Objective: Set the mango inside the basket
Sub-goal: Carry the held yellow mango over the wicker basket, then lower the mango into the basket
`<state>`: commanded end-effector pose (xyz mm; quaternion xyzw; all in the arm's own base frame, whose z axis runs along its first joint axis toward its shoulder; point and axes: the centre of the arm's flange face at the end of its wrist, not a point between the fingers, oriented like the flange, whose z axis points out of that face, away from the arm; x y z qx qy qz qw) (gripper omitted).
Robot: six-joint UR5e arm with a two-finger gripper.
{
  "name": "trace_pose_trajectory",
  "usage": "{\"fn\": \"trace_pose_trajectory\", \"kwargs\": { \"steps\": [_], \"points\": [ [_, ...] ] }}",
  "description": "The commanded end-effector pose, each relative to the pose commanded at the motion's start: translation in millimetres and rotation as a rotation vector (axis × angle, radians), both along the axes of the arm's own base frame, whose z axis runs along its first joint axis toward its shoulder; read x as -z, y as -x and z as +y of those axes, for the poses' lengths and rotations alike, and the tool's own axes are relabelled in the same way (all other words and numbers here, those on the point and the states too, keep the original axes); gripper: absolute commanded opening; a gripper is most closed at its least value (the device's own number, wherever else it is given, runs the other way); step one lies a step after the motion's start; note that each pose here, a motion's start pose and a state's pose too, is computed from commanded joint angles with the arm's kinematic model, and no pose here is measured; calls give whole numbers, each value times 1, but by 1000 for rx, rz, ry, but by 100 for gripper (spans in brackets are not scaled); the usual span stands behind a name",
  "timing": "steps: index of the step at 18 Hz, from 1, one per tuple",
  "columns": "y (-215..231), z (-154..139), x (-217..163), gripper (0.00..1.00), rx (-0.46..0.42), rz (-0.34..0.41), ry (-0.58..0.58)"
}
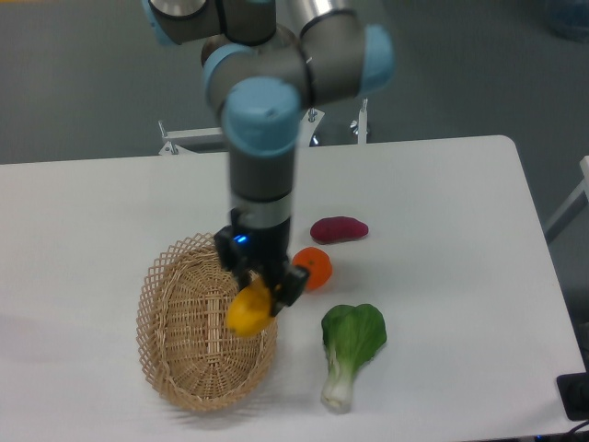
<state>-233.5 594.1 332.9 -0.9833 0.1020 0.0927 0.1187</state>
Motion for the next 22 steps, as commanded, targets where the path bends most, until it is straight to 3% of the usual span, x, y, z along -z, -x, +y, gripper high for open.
{"fn": "trace_pose_trajectory", "kwargs": {
  "steps": [4,10,22],
  "points": [
    [-28,16,40,51,-1,-7,42],
    [-56,16,78,51,160,17,141],
    [-61,25,105,54,188,8,166]
  ]
}}
